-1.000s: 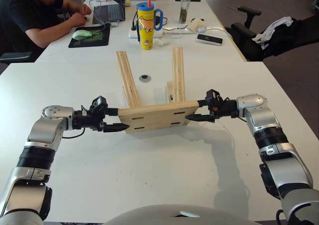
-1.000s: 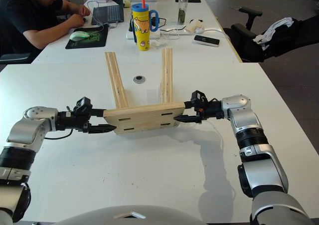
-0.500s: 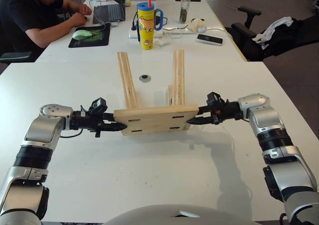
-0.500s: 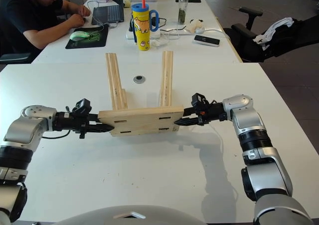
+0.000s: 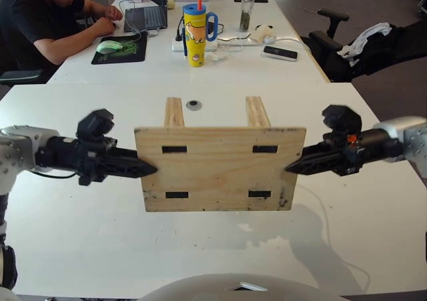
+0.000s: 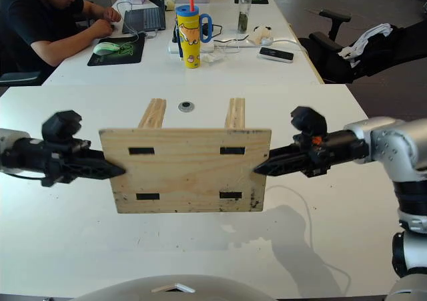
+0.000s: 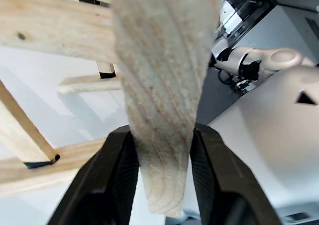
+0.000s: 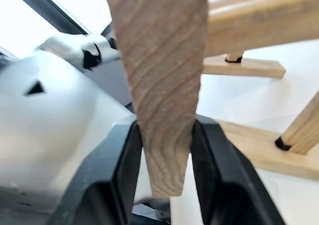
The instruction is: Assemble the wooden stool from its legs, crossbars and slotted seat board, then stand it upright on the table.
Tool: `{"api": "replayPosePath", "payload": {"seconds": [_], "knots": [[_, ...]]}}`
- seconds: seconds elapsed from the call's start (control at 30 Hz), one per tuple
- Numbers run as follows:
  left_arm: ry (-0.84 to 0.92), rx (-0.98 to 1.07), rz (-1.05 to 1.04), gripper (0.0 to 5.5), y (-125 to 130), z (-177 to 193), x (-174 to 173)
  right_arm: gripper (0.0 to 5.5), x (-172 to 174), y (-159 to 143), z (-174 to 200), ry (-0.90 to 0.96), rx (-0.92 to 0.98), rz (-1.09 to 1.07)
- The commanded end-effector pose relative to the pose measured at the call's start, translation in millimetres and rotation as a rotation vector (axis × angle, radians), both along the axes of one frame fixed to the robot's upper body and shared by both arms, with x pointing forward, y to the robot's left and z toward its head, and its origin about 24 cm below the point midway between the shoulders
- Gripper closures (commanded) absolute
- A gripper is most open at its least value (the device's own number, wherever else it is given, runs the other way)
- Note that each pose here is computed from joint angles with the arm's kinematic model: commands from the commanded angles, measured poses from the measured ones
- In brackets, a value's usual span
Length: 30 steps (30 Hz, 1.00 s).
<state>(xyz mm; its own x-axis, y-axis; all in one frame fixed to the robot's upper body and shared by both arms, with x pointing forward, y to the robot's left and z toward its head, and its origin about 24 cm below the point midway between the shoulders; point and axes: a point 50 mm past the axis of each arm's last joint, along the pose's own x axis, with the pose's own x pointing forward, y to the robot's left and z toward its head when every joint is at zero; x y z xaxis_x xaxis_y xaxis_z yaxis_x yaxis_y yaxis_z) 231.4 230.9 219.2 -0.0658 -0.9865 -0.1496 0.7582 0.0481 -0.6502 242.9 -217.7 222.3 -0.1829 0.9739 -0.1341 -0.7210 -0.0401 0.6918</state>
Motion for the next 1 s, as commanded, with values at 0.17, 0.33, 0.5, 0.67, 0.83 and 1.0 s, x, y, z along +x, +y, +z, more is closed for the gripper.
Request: {"api": "replayPosePath", "payload": {"seconds": [0.17,0.33,0.5,0.67,0.83,1.0], "knots": [[0.359,0.019,0.126,4.18,-7,-6,54,4.19,57,7,8,0.488,0.169,-0.153],[0.529,-0.018,0.178,4.18,2,-54,57,4.19,53,8,-43,0.657,0.166,-0.18],[0.495,-0.156,0.323,3.16,15,-40,80,3.2,62,2,-39,0.655,0.212,-0.253],[0.456,-0.276,0.425,2.4,33,-25,85,2.43,67,-15,-29,0.627,0.303,-0.343],[0.378,-0.309,0.53,1.56,62,-17,77,1.54,59,-33,-37,0.614,0.297,-0.401],[0.35,0.205,0.617,1.11,126,-85,15,1.07,18,-72,-101,0.408,-0.179,-0.412]]}}
